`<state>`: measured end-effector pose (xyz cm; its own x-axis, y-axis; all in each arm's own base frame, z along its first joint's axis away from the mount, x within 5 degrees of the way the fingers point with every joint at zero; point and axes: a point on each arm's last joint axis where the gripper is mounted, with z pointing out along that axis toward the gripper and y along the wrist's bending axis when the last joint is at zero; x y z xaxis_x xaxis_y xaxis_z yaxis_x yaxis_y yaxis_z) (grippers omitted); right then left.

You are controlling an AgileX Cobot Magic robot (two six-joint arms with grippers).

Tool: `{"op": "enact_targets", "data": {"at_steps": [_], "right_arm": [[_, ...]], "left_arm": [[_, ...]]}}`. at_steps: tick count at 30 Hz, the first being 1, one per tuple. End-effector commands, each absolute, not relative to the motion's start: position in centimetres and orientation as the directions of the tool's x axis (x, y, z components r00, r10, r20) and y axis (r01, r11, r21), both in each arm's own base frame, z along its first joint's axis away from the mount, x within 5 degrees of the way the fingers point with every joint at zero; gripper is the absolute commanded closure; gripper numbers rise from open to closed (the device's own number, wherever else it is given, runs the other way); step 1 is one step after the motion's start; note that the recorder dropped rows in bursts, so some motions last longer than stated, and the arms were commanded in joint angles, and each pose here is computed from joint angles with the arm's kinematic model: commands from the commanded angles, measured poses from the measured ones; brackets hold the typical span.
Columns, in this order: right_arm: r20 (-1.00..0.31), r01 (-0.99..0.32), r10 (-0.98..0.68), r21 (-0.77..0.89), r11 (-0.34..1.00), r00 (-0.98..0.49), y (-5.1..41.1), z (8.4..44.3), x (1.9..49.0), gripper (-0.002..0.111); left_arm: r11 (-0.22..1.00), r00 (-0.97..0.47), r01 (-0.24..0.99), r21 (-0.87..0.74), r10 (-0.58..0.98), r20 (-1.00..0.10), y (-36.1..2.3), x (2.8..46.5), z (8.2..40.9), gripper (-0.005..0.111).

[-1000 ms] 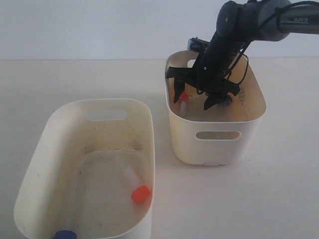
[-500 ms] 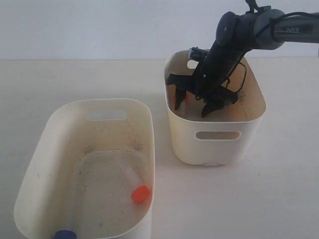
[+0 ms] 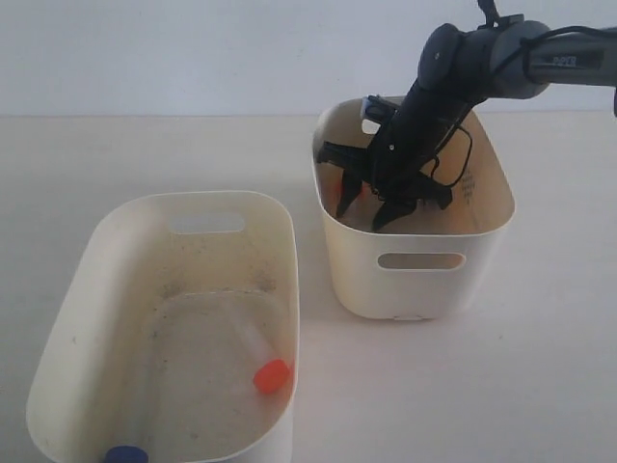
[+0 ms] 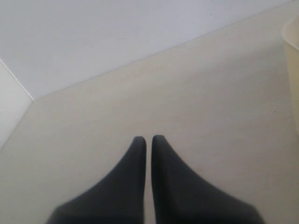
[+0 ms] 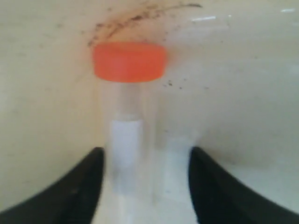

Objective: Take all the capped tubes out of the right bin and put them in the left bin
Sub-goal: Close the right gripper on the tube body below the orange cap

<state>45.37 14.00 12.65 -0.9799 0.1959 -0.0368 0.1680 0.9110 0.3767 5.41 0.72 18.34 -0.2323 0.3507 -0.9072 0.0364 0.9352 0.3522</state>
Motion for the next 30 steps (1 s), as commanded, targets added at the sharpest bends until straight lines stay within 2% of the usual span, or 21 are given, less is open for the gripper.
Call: {"op": "enact_targets", "data": {"at_steps": [1, 11, 17, 24, 26, 30], "right_arm": [[0.028, 0.154, 0.153, 0.332, 0.931, -0.988, 14.5, 10.4, 44.6, 0.038], [-0.019, 0.118, 0.131, 0.33, 0.936, -0.991, 15.8, 10.4, 44.5, 0.039], [0.013, 0.159, 0.161, 0.266, 0.951, -0.987, 15.2, 9.3, 44.3, 0.059], [0.042, 0.165, 0.159, 0.253, 0.953, -0.986, 15.2, 8.8, 44.1, 0.062], [0.048, 0.165, 0.158, 0.251, 0.954, -0.986, 15.2, 8.8, 44.1, 0.069], [0.07, 0.157, 0.144, 0.245, 0.957, -0.987, 15.2, 8.8, 43.9, 0.097]], "left_arm": [[0.939, -0.223, 0.039, 0.341, 0.34, -0.913, 0.7, 5.4, 18.5, 0.102], [0.939, -0.223, 0.039, 0.341, 0.34, -0.913, 0.7, 5.4, 18.5, 0.102], [0.939, -0.223, 0.039, 0.341, 0.34, -0.913, 0.7, 5.4, 18.5, 0.102], [0.939, -0.223, 0.039, 0.341, 0.34, -0.913, 0.7, 5.4, 18.5, 0.102], [0.939, -0.223, 0.039, 0.341, 0.34, -0.913, 0.7, 5.4, 18.5, 0.102], [0.939, -0.223, 0.039, 0.341, 0.34, -0.913, 0.7, 5.4, 18.5, 0.102]]}}
